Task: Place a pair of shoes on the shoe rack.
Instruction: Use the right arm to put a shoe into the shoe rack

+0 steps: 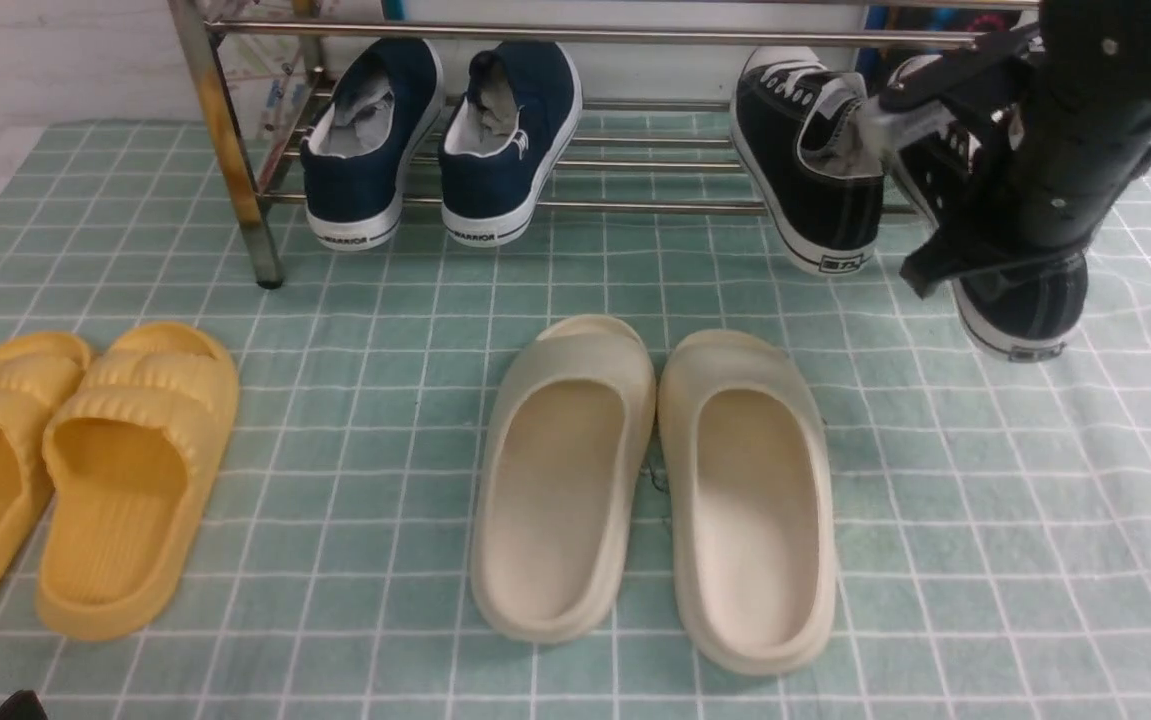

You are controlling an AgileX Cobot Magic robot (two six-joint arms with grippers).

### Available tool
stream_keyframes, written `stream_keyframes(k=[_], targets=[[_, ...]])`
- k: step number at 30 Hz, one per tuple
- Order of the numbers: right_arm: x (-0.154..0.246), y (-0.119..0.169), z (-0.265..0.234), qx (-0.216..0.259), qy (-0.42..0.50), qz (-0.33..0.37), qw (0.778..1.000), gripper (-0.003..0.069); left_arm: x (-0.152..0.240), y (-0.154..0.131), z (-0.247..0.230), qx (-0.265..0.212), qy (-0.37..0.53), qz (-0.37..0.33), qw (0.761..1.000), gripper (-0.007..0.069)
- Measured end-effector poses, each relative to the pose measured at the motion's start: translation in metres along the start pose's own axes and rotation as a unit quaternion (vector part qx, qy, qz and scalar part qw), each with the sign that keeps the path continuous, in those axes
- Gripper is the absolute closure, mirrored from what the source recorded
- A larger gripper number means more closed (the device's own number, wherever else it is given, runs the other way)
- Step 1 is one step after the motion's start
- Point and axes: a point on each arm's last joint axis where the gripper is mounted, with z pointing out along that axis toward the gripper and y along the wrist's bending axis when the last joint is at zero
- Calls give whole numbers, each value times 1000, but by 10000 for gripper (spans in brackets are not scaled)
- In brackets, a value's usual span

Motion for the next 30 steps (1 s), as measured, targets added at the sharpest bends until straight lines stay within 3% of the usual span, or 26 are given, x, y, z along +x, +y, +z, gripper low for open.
stream_keyframes(k=[16, 30], targets=[[-51, -22, 44, 21, -37, 1, 999, 637, 0, 0, 0, 0, 0, 0, 1000, 408], [-63, -26, 62, 10, -92, -6, 996, 637, 0, 0, 0, 0, 0, 0, 1000, 407]])
